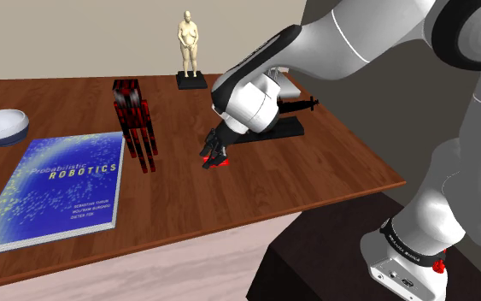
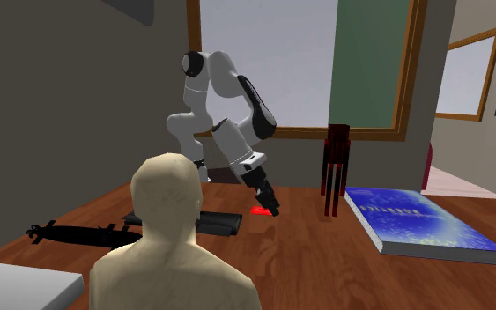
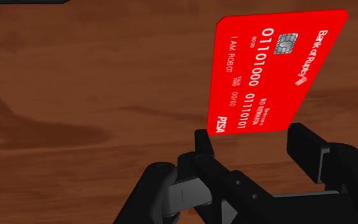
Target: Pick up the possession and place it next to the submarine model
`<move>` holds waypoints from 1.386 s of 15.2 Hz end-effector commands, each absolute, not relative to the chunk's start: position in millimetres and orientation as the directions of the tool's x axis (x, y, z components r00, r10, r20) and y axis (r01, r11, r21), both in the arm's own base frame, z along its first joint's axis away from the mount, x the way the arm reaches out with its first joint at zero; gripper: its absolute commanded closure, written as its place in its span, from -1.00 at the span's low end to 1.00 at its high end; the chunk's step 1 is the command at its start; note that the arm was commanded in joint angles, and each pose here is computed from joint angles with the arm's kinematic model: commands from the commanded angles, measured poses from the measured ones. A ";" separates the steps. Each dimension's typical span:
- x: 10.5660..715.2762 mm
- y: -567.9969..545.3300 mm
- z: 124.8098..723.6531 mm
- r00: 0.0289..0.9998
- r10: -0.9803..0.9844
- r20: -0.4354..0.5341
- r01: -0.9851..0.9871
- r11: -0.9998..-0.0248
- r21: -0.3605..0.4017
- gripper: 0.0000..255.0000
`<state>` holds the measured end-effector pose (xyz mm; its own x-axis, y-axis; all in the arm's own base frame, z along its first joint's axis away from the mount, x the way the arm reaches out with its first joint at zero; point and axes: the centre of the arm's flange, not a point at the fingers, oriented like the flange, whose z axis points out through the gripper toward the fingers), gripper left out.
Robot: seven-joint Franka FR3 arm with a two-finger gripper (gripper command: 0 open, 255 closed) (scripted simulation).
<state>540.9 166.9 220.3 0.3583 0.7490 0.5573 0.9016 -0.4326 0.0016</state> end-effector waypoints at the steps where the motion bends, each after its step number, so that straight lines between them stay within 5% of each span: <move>1: 539.0 166.9 213.7 0.362 0.752 0.550 0.902 -0.431 -0.005 1.00; 21: 538.6 167.0 305.0 0.362 0.752 0.550 0.902 -0.431 -0.005 1.00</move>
